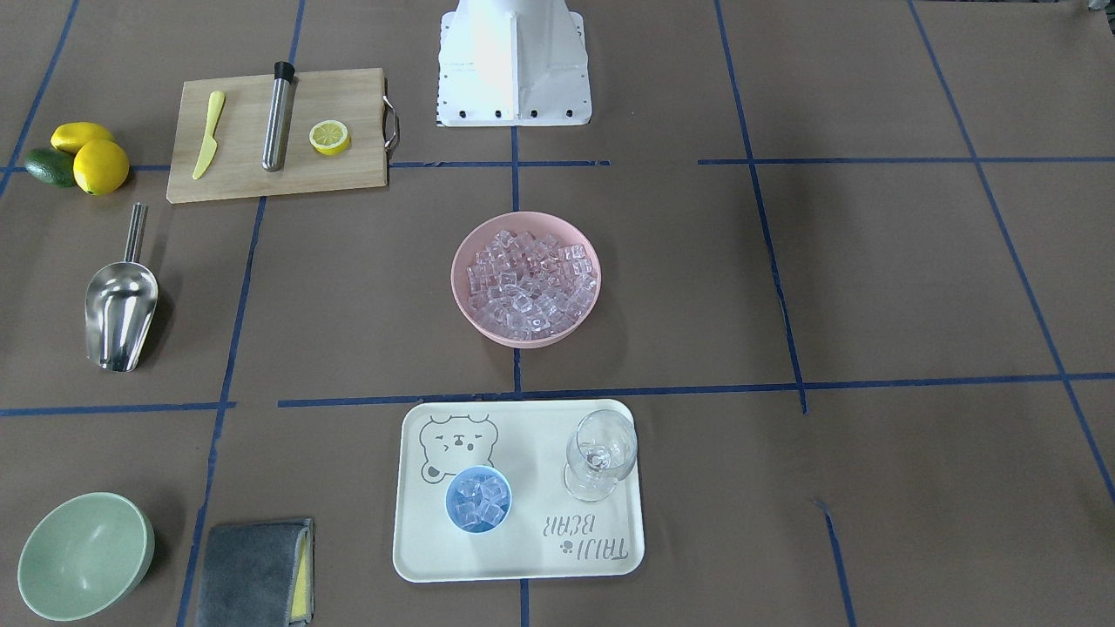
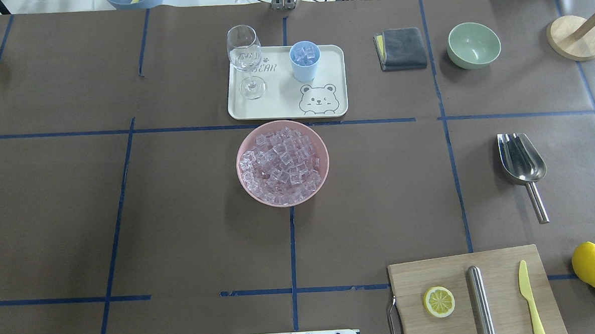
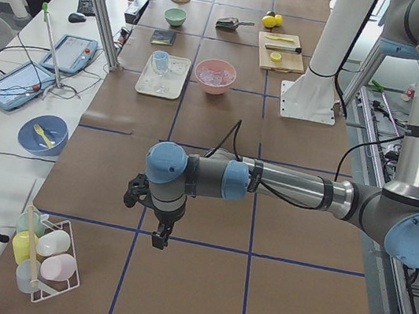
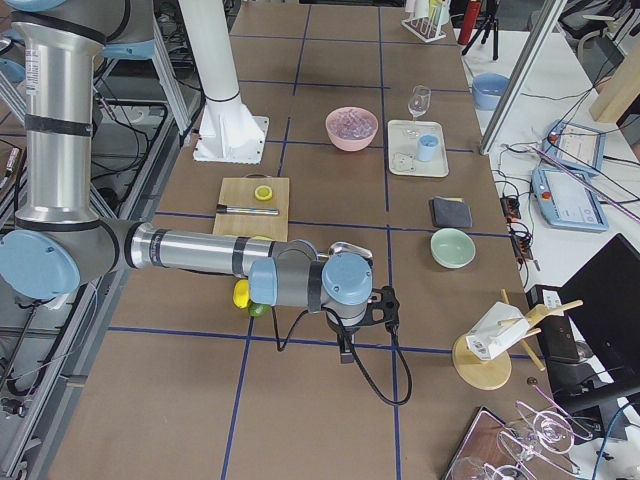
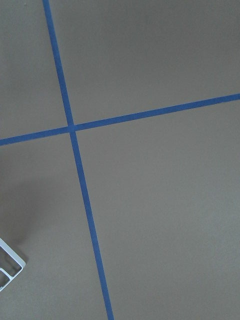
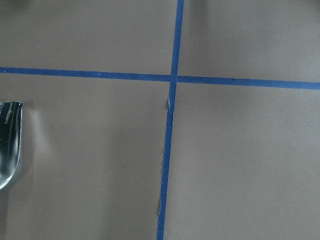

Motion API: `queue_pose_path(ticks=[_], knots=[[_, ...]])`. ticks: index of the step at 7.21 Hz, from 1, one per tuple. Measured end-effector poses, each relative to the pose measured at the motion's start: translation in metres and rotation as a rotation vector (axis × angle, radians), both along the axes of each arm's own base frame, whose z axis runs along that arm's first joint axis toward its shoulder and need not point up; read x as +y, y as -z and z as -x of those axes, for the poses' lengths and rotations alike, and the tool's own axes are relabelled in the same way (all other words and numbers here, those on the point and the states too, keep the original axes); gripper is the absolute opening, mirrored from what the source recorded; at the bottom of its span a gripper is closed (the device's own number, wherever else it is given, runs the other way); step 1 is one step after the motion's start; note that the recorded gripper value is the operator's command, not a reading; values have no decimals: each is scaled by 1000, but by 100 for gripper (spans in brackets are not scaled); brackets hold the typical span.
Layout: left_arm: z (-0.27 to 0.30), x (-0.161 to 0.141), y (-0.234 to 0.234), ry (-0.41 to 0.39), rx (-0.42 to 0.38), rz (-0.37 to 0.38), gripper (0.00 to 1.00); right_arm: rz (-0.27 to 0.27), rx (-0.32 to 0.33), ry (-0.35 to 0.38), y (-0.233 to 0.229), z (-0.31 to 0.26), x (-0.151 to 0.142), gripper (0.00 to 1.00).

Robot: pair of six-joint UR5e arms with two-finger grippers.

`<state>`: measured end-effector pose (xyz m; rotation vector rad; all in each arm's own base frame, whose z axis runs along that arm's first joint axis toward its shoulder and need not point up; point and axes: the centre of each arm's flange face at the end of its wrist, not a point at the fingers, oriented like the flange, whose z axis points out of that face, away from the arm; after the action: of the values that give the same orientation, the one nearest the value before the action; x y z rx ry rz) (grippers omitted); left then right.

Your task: Put ice in cup with scoop

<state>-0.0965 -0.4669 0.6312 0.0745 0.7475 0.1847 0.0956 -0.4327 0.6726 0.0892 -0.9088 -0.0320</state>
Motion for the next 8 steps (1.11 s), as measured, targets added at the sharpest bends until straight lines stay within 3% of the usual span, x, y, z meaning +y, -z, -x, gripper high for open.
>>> queue_pose_path(ticks=[5, 8], knots=[[0, 1, 0, 1, 0, -5, 100, -13, 4, -35, 6, -14, 1, 100], [0, 0, 1, 9, 1, 1, 100, 36, 10, -75, 9, -13, -5, 100]])
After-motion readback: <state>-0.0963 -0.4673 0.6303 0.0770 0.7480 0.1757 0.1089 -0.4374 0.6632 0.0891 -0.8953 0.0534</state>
